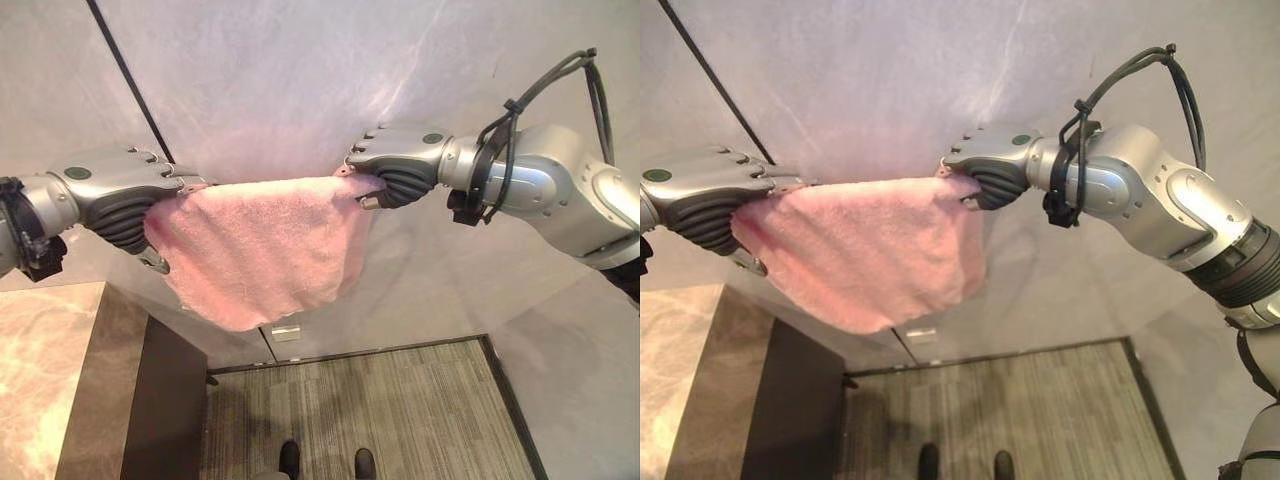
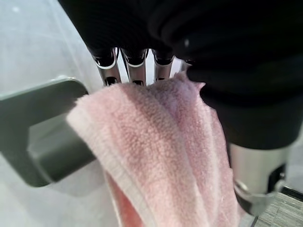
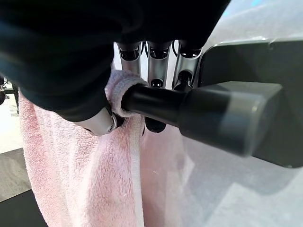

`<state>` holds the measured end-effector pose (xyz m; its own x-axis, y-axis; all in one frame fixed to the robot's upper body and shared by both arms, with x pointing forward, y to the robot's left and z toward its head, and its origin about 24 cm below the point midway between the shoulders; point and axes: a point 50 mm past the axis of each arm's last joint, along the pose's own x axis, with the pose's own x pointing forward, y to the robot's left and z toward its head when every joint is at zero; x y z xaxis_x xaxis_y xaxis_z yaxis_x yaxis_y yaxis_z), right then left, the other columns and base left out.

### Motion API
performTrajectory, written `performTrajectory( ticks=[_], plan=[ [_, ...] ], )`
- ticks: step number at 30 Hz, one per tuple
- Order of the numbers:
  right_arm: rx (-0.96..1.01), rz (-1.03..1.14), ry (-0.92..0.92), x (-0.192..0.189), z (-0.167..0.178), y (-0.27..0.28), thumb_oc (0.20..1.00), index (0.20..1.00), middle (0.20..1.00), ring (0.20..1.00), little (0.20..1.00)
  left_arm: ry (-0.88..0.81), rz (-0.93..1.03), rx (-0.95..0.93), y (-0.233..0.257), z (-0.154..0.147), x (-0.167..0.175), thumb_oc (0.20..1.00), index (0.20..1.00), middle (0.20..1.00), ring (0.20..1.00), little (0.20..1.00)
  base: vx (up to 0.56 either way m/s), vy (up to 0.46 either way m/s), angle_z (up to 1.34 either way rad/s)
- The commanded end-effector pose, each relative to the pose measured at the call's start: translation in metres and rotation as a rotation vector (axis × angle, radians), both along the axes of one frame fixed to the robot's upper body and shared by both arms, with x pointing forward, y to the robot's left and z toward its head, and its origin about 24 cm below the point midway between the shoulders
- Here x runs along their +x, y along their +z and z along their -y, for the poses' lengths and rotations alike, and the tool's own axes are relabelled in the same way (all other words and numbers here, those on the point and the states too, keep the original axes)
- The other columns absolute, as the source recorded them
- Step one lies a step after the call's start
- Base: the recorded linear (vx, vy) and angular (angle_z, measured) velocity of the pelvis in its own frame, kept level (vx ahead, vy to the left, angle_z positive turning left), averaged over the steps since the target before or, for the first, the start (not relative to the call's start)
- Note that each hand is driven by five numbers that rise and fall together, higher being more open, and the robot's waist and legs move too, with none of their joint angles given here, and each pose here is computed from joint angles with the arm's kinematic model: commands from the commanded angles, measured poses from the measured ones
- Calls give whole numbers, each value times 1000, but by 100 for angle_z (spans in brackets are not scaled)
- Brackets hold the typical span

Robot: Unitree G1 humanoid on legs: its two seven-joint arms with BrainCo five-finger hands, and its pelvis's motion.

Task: Put brush and paste in cup on sink, flatten towel.

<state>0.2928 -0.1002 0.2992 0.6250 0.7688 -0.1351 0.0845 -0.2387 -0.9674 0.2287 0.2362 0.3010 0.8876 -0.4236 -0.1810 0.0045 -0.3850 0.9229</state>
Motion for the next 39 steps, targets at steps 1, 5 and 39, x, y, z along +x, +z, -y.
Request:
performTrajectory(
  ticks=[1,5,39],
  plan=[
    [-134,-120,-173,14,36,-38,200,200,200,200,200,194,91,26,16,-33,6,1000,1000,1000,1000,1000,0,0,0],
    [-137,-110,-182,15,38,-39,200,200,200,200,200,203,119,52,19,-35,4,1000,1000,1000,1000,1000,0,0,0],
    [250,163,-270,1,99,-10,1000,1000,1000,1000,1000,207,413,-574,9,-90,-17,1000,1000,1000,1000,1000,-8,1,1]
  ],
)
